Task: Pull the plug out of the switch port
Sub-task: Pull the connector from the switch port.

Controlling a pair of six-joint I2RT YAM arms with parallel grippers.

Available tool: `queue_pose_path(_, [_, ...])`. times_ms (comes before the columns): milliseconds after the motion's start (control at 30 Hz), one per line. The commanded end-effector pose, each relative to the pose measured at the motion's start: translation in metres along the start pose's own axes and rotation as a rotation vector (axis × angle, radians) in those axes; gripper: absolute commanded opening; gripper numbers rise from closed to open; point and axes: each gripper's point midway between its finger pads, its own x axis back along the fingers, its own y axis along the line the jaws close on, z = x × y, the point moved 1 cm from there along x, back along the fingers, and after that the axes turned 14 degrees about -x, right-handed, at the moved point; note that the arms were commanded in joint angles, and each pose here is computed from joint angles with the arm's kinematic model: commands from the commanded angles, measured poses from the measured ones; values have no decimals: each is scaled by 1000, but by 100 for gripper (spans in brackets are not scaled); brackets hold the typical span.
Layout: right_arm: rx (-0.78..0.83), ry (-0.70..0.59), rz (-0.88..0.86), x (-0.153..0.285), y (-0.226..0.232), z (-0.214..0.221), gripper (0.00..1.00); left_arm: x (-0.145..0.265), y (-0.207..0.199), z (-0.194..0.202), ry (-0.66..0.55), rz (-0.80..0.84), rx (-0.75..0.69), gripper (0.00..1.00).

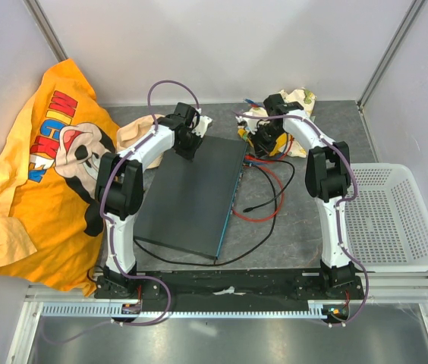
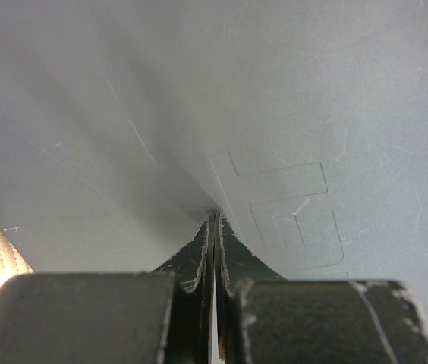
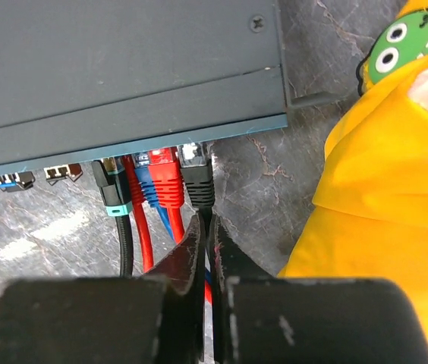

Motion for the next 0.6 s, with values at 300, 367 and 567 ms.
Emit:
queue_pose_path(300, [223,35,224,60,-23,13,0,-52,-55,57,198,191,-22,2])
queue_pose_path(367, [219,9,236,67,-25,8,0,-53,-56,58,199,196,-21,2])
queue_pose_path(567, [68,-183,274,84,-28,-26,0,-53,-57,57,197,198,-19,1])
